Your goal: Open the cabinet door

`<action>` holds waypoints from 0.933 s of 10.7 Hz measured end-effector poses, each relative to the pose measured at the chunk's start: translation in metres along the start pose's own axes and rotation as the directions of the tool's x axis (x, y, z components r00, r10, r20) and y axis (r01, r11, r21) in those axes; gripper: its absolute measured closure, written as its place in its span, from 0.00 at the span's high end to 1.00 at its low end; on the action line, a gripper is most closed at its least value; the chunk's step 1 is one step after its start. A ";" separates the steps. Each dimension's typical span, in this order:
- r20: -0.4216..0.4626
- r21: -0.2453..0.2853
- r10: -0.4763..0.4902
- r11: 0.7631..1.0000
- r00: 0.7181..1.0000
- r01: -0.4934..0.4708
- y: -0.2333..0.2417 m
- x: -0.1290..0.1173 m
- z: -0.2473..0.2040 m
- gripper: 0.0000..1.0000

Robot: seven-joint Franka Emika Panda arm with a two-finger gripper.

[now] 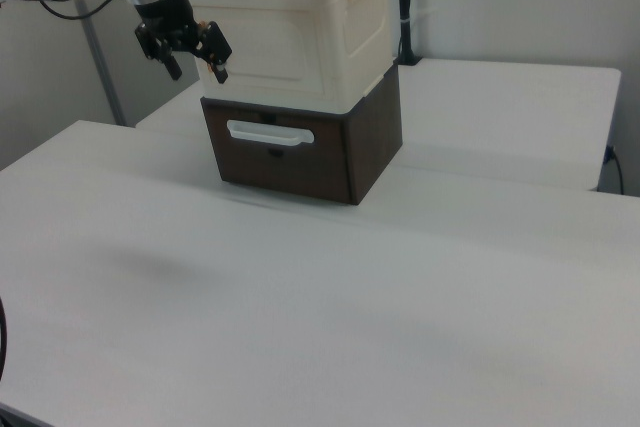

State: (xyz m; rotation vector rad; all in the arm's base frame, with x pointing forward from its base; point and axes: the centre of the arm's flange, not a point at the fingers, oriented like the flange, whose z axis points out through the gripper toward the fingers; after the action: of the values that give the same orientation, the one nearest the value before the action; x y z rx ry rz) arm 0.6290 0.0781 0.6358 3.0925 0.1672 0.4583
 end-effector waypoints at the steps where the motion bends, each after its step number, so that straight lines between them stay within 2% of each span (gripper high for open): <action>1: -0.066 0.007 0.023 1.000 0.998 -0.022 -0.009 0.011 -0.001 1.00; 5: -0.314 0.043 0.081 0.997 0.946 -0.071 -0.038 0.050 0.001 1.00; 10: -0.457 0.041 0.072 0.997 0.886 -0.060 -0.088 0.070 0.037 0.97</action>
State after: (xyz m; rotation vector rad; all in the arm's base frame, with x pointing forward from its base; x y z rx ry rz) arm 0.6974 0.1728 0.6183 2.9582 0.0683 1.1961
